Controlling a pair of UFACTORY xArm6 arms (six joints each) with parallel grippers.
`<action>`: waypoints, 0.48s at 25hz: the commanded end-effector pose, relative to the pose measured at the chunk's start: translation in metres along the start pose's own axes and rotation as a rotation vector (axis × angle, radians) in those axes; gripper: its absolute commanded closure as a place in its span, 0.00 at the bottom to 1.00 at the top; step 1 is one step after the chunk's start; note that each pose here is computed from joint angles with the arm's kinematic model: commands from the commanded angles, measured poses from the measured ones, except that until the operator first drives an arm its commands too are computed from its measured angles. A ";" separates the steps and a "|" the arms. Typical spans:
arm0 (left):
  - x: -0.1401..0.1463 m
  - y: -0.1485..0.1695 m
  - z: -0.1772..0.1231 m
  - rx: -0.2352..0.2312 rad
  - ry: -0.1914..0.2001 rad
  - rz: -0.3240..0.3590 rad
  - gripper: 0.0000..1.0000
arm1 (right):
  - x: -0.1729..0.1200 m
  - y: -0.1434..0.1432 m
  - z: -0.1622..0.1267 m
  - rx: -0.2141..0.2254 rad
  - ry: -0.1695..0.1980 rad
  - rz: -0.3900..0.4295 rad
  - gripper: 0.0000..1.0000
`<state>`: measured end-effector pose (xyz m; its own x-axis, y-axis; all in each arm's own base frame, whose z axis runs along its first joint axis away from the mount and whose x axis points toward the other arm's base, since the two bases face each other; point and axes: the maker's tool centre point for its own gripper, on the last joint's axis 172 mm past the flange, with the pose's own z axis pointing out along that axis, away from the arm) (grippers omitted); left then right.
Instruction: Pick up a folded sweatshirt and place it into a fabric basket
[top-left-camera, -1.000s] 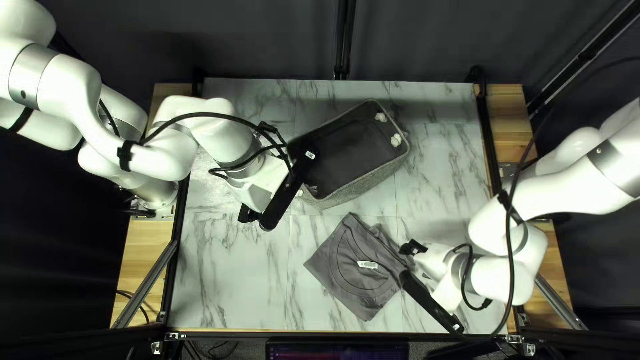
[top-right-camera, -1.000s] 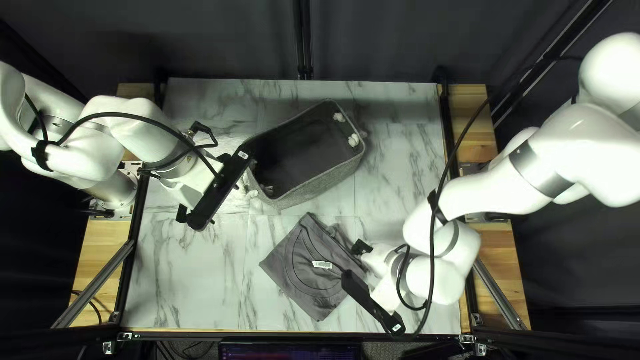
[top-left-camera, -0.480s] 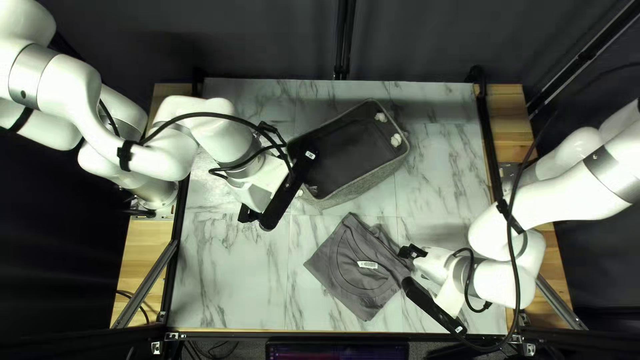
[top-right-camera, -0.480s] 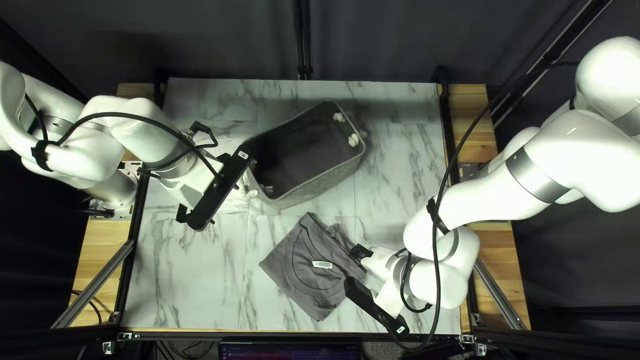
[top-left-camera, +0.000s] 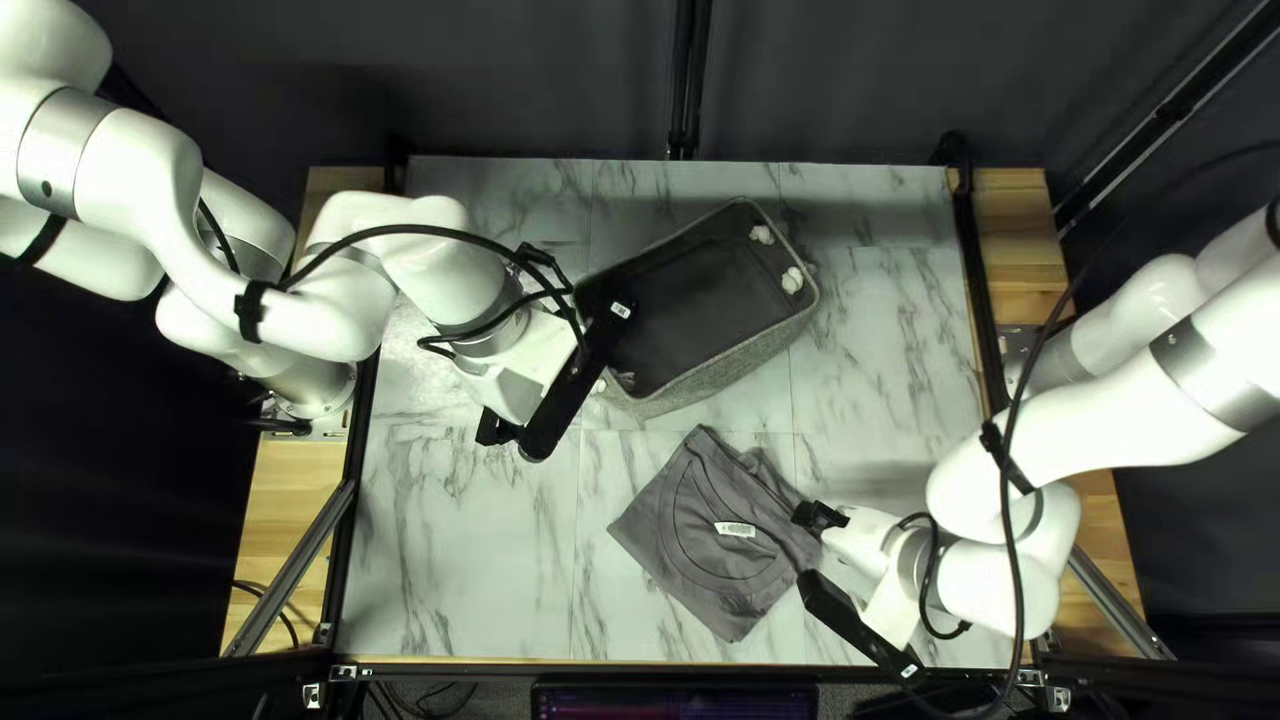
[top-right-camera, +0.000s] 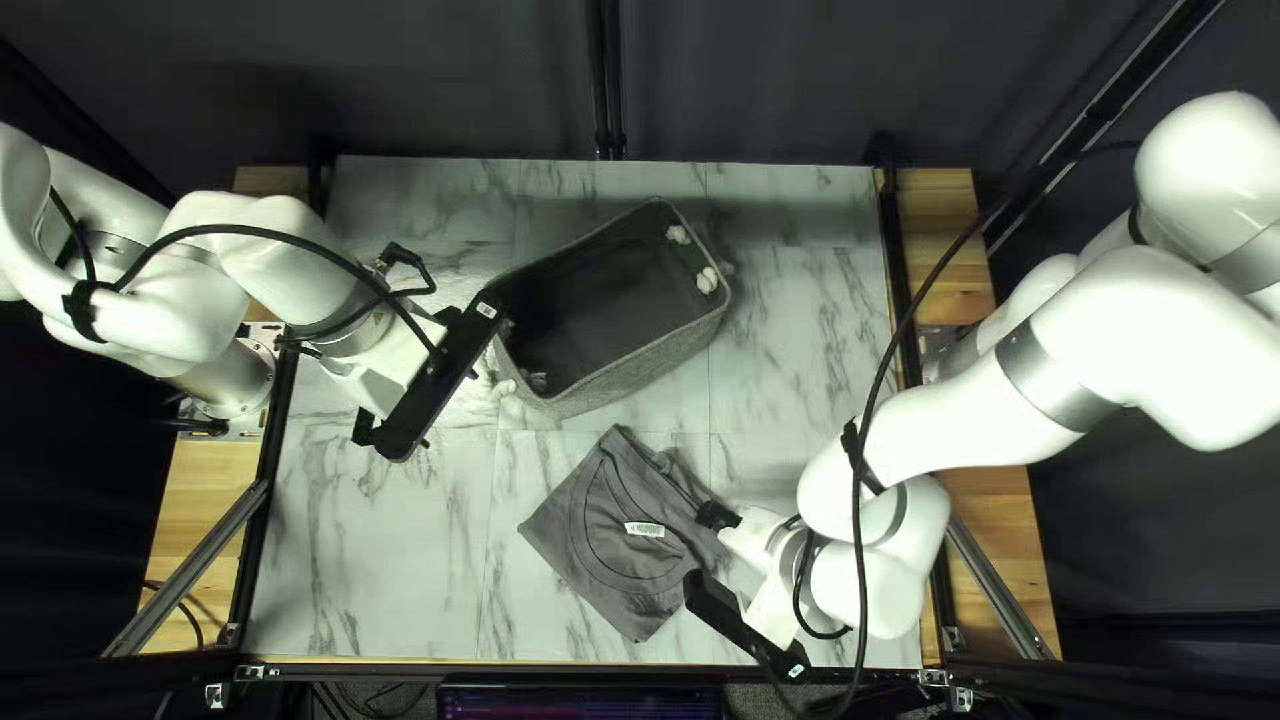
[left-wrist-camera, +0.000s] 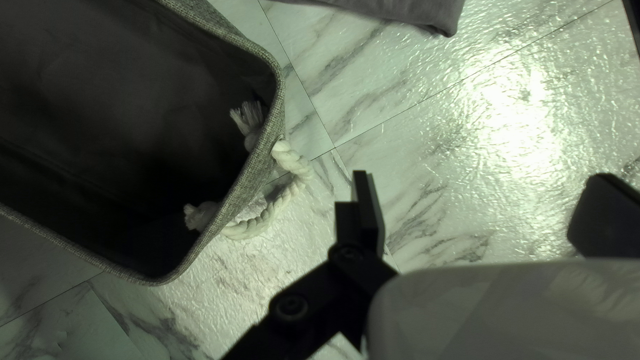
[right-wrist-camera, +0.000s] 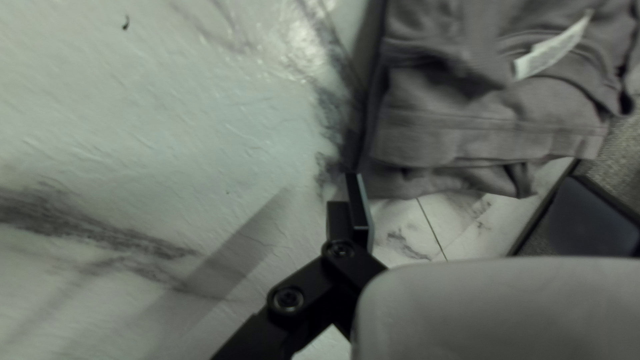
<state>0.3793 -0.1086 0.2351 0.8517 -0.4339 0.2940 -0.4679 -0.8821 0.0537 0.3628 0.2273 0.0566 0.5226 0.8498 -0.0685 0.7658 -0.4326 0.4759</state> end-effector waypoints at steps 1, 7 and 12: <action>0.000 0.000 0.000 0.000 0.000 0.000 0.00 | 0.003 0.001 0.003 -0.014 -0.013 -0.023 0.00; 0.000 0.000 0.000 0.000 0.000 0.000 0.00 | 0.014 -0.002 0.018 -0.009 -0.022 -0.037 0.00; 0.000 0.000 0.000 0.000 0.000 0.000 0.00 | 0.017 0.001 0.024 -0.006 -0.030 -0.044 0.00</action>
<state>0.3793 -0.1086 0.2351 0.8517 -0.4339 0.2940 -0.4679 -0.8821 0.0537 0.3800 0.2347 0.0363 0.5005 0.8584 -0.1127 0.7846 -0.3947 0.4781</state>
